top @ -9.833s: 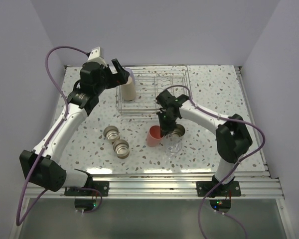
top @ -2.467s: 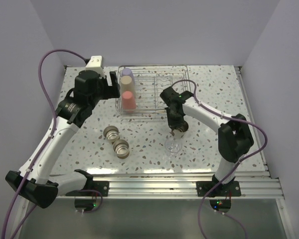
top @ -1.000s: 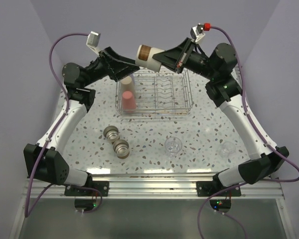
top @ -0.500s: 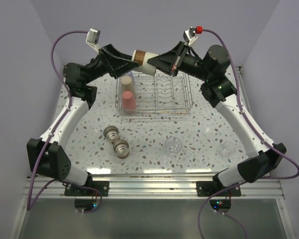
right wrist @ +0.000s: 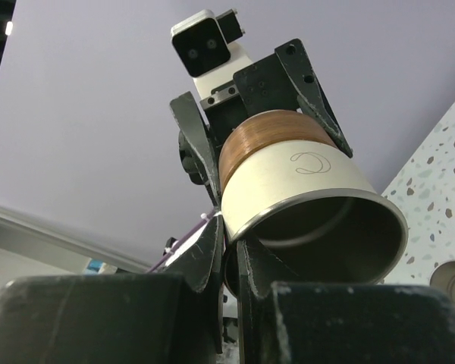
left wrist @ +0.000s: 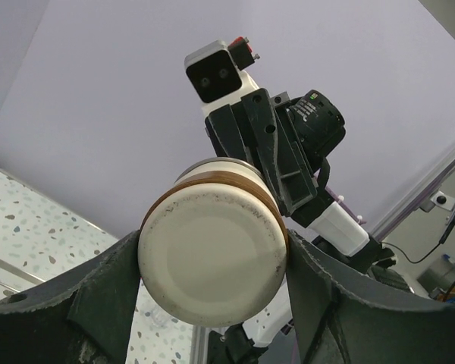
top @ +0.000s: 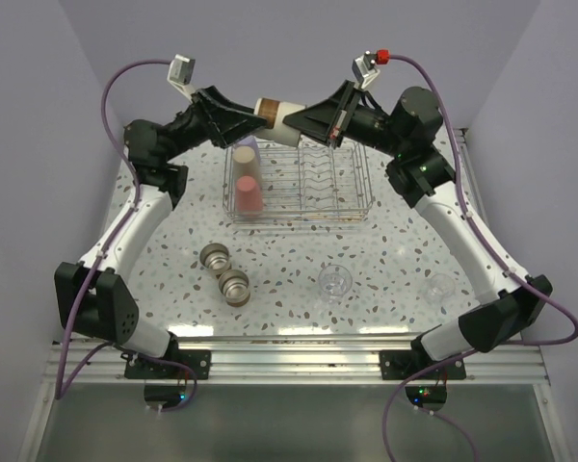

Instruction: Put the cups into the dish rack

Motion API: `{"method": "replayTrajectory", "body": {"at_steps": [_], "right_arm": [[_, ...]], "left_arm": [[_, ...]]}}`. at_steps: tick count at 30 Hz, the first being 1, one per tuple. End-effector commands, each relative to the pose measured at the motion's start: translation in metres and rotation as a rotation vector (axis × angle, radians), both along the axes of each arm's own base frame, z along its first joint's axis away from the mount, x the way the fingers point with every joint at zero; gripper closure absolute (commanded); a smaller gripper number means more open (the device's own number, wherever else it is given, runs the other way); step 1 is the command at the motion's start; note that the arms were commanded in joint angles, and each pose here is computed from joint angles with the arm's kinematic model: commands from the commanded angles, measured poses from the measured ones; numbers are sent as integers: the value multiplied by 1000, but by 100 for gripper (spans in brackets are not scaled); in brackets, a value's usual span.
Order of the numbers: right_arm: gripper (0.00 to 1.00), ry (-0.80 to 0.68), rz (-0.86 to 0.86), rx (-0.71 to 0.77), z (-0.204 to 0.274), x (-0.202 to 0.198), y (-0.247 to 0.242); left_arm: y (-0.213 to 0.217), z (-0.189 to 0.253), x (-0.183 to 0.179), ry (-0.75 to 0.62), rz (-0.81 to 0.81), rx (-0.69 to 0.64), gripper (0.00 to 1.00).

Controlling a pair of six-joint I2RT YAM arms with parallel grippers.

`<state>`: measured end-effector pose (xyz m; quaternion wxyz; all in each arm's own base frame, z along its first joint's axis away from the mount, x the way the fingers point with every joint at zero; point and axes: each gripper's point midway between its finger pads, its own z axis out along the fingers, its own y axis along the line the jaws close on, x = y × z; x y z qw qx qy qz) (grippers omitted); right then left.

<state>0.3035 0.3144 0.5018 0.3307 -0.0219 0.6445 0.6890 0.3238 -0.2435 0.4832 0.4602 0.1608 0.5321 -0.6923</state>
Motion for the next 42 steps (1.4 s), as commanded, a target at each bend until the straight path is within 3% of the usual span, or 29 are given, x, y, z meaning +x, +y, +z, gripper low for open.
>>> {"method": "replayTrajectory", "body": {"at_steps": [1, 9, 11, 13, 14, 17, 21, 27, 30, 35, 42], "right_arm": [[100, 6, -10, -46, -17, 10, 5], [100, -9, -9, -127, -36, 2, 3], [100, 3, -16, -152, -42, -1, 1], [91, -1, -21, -172, -43, -5, -2], [68, -4, -44, -183, -42, -3, -6], [29, -43, -103, -257, -43, 1, -19], [8, -37, -167, -358, -51, -1, -39], [3, -23, -280, -467, -63, -8, -80], [3, -17, -315, -516, -68, -18, -94], [3, -2, -365, -613, -79, -31, -115], [3, 70, -391, -744, -113, -60, -142]], "left_arm": [[1, 27, -17, -122, -17, -24, 32], [0, 26, -12, -116, -11, -22, 86], [0, 24, -10, -114, -3, -15, 93], [-1, 23, -9, -111, 4, -4, 96], [-1, 21, -6, -111, 16, 9, 99], [-1, 15, 1, -102, 48, 58, 100], [4, 5, 13, -80, 109, 112, 100], [10, -26, 56, -34, 281, 275, 100], [22, -54, 86, 44, 410, 416, 100], [34, -84, 134, 61, 626, 618, 100], [1, -119, 176, 82, 739, 845, 100]]}}
